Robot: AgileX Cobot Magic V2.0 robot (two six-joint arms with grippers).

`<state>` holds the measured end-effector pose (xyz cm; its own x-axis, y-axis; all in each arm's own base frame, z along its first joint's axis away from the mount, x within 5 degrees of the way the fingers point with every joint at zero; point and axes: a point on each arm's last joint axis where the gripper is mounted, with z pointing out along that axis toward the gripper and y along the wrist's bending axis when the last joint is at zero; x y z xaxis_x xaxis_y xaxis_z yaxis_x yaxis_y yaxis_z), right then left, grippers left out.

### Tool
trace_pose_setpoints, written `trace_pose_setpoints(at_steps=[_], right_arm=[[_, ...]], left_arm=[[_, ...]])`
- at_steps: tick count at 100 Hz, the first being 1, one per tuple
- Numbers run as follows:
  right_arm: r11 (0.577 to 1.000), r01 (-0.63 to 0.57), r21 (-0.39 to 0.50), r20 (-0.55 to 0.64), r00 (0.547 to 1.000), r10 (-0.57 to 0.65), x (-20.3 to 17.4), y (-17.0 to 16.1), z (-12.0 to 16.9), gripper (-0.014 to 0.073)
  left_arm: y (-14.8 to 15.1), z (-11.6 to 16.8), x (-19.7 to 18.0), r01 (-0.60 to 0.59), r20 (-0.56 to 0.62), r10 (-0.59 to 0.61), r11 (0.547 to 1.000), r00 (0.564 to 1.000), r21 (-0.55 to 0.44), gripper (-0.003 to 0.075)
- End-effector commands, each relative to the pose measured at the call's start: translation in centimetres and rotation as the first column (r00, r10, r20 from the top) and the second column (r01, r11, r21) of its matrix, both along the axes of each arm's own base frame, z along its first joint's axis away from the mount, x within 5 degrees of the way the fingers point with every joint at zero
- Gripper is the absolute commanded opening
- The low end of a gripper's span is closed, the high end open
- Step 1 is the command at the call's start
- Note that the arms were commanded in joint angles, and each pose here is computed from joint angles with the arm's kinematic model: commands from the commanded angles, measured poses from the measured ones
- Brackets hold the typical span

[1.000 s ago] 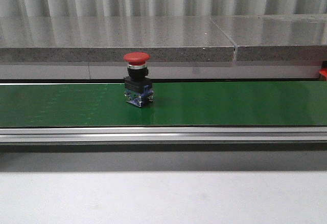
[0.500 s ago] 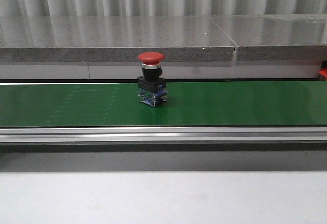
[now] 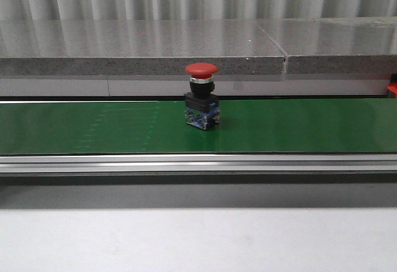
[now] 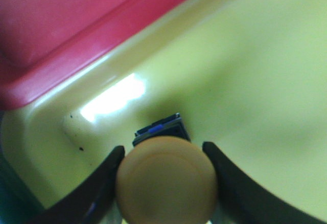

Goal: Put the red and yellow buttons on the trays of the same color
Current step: 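Lower the yellow button into the yellow tray and open the right gripper, then grasp the red button at the conveyor end with the right gripper and lift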

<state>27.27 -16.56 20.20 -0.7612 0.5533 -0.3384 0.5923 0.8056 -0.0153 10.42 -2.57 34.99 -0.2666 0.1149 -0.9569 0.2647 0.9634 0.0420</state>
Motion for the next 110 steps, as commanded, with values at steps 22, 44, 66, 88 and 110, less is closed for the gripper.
trace_pose_setpoints(at_steps=[22, 44, 66, 88, 110], right_arm=[[0.999, 0.009, -0.041, 0.068, 0.998, -0.006, -0.1, -0.2, 2.3, 0.0666], [0.995, 0.017, -0.096, 0.181, 0.983, 0.001, -0.5, 0.3, 6.1, 0.0645], [0.988, -0.010, -0.153, 0.296, 0.954, 0.056, -1.3, 2.3, 9.9, 0.0645], [0.982, -0.074, -0.172, 0.324, 0.938, 0.127, -1.1, 4.4, 11.2, 0.0645], [0.967, -0.178, -0.181, 0.298, 0.927, 0.227, -0.3, 6.9, 11.1, 0.0645]], left_arm=[[-0.1, 1.6, 0.0, 0.001, 0.094, 0.004, 0.999, 0.996, -0.045, -0.0021], [-0.1, 1.6, 0.0, 0.001, 0.094, 0.004, 0.999, 0.996, -0.045, -0.0021], [-0.1, 1.6, 0.0, 0.001, 0.094, 0.004, 0.999, 0.996, -0.045, -0.0021], [-0.1, 1.6, 0.0, 0.001, 0.094, 0.004, 0.999, 0.996, -0.045, -0.0021], [-0.1, 1.6, 0.0, 0.001, 0.094, 0.004, 0.999, 0.996, -0.045, -0.0021]])
